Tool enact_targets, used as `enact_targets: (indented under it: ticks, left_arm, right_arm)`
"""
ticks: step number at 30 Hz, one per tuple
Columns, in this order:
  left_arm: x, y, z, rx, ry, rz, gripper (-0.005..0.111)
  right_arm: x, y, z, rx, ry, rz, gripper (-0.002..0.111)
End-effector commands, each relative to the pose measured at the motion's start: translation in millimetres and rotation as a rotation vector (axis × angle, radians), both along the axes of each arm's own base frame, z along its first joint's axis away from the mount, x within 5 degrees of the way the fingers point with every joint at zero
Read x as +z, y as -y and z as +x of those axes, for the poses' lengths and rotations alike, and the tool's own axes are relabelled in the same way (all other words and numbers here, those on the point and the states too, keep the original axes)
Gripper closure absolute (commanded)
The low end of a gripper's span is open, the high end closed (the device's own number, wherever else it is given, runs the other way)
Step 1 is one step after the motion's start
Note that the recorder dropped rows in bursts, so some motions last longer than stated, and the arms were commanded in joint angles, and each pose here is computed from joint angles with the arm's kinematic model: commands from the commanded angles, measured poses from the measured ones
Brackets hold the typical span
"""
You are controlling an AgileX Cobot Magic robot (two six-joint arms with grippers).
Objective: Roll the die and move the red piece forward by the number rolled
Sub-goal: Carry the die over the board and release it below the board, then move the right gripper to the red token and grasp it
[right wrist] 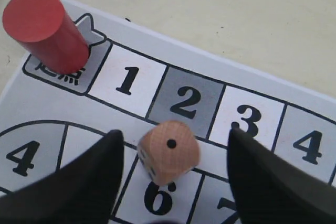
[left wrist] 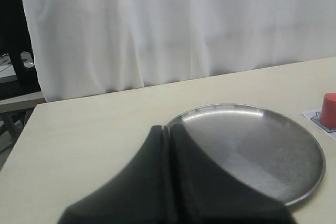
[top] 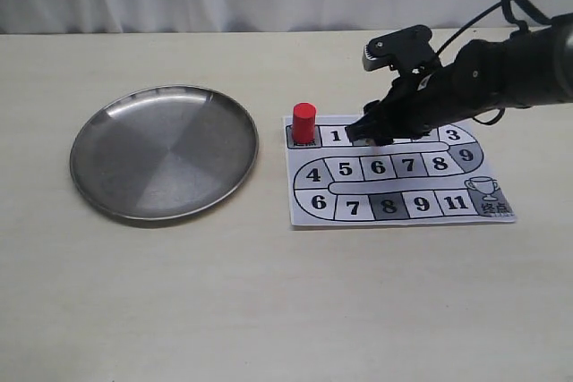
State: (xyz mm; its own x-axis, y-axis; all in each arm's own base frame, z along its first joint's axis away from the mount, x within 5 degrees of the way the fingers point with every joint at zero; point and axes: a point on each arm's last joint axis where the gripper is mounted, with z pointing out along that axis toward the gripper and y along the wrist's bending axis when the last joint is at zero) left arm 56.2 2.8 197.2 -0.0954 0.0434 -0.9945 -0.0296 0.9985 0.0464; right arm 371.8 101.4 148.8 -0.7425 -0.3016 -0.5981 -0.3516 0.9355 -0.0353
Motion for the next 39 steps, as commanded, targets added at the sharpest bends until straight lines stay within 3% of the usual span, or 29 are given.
enact_targets:
  ticks: [1,5,35,39]
  left_arm:
    - [0.3,0.7,0.0,-0.010,0.010,-0.006,0.107]
    - [0.4,0.6,0.0,-0.010,0.010,-0.001,0.107]
    - [0.4,0.6,0.0,-0.010,0.010,-0.001,0.107]
    - [0.4,0.6,0.0,-0.010,0.010,-0.001,0.107]
  right_arm:
    - [1.3,0.3,1.8,-0.004,0.025,0.002,0.038]
    - [1.4,0.3,1.9,-0.004,0.027,0.003,0.027]
    - [49.9,1.8,-9.6,-0.011,0.090,0.048,0.027]
    - [50.4,-13.1,-13.4,0.053,0.105,0.032,0.027]
